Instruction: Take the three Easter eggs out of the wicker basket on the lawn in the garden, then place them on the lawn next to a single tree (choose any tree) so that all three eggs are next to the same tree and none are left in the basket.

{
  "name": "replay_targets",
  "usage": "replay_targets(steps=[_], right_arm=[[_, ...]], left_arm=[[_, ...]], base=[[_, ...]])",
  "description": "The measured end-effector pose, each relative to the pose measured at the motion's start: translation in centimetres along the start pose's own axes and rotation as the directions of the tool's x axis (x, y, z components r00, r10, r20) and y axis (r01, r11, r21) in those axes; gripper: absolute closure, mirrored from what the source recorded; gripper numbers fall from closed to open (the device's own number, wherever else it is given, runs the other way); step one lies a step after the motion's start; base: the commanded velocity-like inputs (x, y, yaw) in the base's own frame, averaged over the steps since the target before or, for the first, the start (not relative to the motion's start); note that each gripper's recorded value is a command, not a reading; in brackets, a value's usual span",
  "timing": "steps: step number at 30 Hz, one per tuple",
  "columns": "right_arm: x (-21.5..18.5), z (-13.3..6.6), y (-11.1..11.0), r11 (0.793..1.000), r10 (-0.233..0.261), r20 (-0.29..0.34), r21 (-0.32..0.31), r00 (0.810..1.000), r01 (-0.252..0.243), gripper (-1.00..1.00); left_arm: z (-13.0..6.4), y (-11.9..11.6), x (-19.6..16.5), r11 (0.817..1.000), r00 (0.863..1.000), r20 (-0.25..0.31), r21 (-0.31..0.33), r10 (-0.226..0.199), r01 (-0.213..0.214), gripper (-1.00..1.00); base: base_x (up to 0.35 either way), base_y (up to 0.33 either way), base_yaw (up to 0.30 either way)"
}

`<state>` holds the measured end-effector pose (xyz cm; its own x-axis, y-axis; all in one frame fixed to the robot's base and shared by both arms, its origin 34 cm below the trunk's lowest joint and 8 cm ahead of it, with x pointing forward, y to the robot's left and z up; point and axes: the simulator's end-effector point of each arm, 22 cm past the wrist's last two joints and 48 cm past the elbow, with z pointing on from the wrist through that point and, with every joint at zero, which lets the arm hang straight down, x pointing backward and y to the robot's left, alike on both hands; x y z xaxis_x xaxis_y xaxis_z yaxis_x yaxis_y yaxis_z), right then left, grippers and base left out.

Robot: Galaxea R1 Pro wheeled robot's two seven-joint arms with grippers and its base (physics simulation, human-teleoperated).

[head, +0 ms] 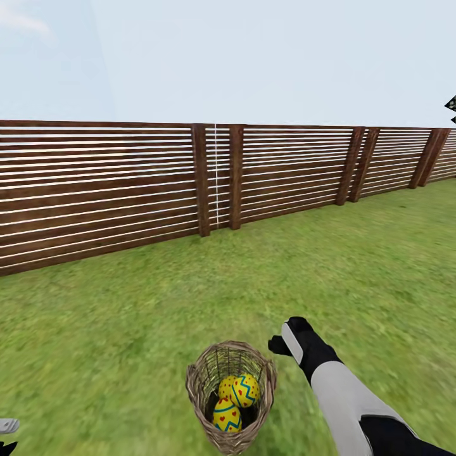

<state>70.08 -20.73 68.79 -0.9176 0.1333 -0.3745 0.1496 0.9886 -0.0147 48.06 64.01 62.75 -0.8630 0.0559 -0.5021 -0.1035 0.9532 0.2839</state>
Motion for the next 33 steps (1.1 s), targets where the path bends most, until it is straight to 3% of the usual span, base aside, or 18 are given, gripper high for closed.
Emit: replay_targets(steps=[33], right_arm=[[0.59,0.33,-0.33,1.000,-0.006,-0.017,0.013,1.000,0.006,-1.00]], left_arm=[[0.00,0.02,0.13,1.000,1.000,-0.006,-0.001,-0.002,0.002,-1.00]], base=[[0.057,0.027,0.000]])
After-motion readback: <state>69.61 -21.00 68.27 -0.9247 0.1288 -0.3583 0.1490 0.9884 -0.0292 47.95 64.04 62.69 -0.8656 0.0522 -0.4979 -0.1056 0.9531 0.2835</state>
